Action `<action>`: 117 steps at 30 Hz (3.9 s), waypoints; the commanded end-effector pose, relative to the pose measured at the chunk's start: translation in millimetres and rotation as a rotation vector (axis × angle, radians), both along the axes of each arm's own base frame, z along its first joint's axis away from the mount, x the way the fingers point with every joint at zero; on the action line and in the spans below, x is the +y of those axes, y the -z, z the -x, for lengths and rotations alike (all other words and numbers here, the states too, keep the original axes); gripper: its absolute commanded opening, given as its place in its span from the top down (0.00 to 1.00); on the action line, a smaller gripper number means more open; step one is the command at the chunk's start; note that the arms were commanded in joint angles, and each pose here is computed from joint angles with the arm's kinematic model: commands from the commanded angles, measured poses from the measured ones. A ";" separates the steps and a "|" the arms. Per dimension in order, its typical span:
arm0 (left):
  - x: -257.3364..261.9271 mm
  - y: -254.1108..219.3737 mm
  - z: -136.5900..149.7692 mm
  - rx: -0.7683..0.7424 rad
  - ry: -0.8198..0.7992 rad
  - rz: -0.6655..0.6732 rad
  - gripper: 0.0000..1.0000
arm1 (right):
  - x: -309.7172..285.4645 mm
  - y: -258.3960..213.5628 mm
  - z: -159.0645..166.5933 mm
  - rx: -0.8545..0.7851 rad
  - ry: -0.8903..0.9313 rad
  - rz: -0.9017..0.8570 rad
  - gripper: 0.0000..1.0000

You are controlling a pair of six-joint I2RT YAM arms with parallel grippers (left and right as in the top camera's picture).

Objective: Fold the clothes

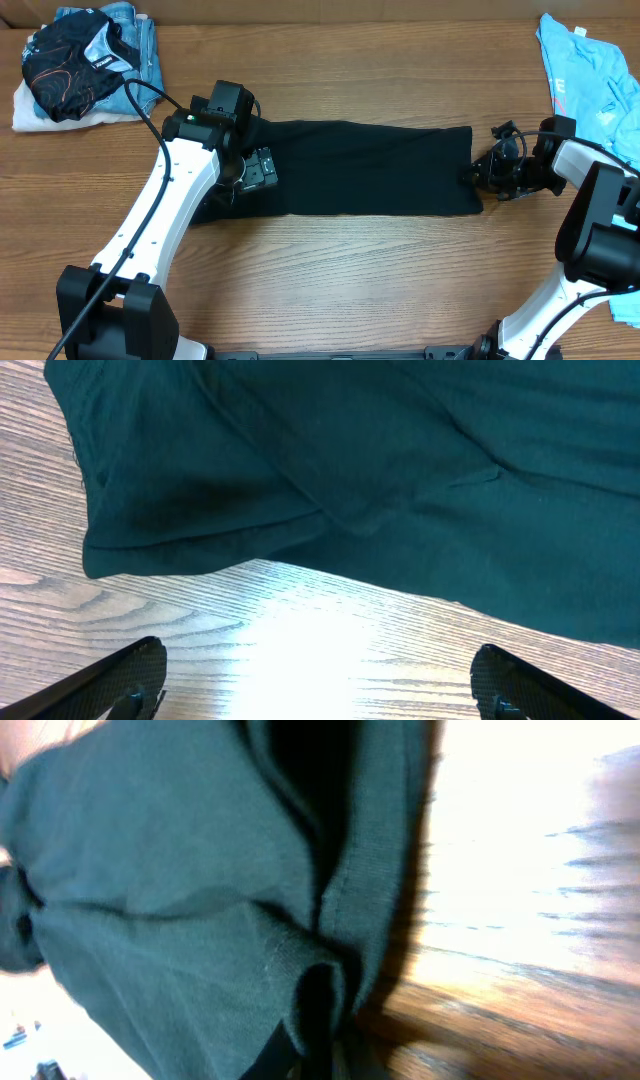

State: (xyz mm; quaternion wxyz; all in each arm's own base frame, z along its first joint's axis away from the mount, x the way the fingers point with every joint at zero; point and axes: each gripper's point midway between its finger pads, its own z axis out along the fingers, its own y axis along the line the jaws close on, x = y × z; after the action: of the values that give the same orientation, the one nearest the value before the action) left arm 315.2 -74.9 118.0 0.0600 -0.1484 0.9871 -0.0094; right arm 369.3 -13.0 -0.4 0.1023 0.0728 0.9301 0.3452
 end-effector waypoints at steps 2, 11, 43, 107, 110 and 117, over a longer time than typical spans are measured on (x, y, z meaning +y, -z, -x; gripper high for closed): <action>-3.3 0.7 2.3 0.004 0.028 0.004 0.00 | -13.5 13.6 -0.1 0.094 0.084 0.076 0.96; -3.1 0.7 2.6 0.005 0.038 0.002 0.00 | -52.4 5.6 -13.1 0.200 0.297 0.210 0.96; -3.2 0.6 1.2 -0.001 0.038 0.001 0.00 | 65.6 -75.1 -12.5 0.032 0.097 0.640 0.96; -2.0 1.2 5.7 0.018 0.039 -0.004 0.00 | 15.8 -37.9 -24.3 -0.078 -0.062 -0.118 0.18; -2.2 1.1 5.2 0.015 0.038 -0.003 0.00 | 20.8 -36.0 -18.0 -0.092 -0.110 -0.141 0.16; -2.2 1.1 5.4 0.016 0.038 -0.003 0.00 | 24.1 -31.4 -14.9 -0.086 -0.123 -0.168 0.12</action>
State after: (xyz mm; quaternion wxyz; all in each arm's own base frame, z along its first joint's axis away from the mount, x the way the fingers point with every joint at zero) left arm 312.6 -74.2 117.7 0.0550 -0.1450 0.9879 -0.0069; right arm 384.9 5.8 32.3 0.1098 0.0213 0.9030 0.4148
